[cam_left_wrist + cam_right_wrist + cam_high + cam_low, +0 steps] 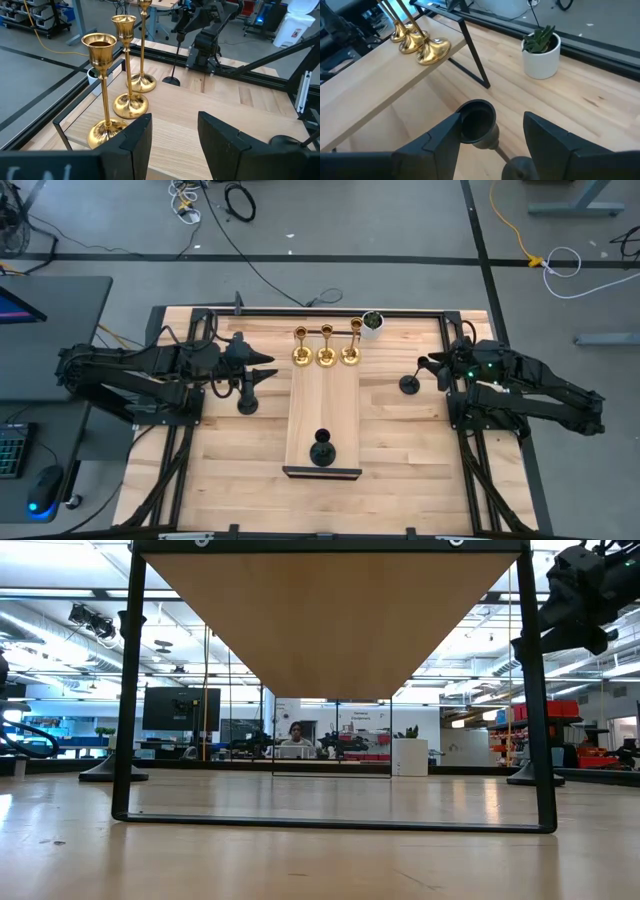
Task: Pick & Place candle stick holders
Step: Put the right black candle holder aligned with the black candle holder on the shelf
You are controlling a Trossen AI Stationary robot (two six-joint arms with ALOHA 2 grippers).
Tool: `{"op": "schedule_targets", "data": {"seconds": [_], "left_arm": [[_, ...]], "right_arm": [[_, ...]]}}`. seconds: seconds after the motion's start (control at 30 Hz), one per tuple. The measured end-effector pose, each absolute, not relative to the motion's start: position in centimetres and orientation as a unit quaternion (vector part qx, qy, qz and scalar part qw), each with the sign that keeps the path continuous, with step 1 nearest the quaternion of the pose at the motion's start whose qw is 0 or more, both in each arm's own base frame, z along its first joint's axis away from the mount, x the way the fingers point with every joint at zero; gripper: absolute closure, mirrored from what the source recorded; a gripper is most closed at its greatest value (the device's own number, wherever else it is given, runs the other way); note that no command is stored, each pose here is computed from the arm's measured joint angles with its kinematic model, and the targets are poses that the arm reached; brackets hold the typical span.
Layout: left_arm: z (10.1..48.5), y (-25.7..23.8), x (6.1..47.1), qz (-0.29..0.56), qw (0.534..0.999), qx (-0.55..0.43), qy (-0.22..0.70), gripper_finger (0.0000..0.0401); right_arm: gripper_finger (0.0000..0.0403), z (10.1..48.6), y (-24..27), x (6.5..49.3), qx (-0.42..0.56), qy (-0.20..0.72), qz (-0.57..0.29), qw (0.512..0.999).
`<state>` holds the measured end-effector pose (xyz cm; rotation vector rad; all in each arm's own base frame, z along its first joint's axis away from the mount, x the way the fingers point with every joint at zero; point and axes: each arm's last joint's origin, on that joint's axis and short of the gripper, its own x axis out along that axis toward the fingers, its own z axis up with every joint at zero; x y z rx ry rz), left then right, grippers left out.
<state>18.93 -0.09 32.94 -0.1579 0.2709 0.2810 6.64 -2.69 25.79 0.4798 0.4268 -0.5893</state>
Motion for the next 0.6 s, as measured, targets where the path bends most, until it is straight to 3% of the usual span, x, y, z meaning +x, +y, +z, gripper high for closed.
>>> {"op": "schedule_targets", "data": {"seconds": [0.6], "left_arm": [[32.63, -0.08, 18.83, 0.141, 0.975, -0.075, 0.151, 0.0240]], "right_arm": [[0.0190, 26.53, -2.59, 6.31, 0.226, 0.202, -0.284, 0.910]]}}
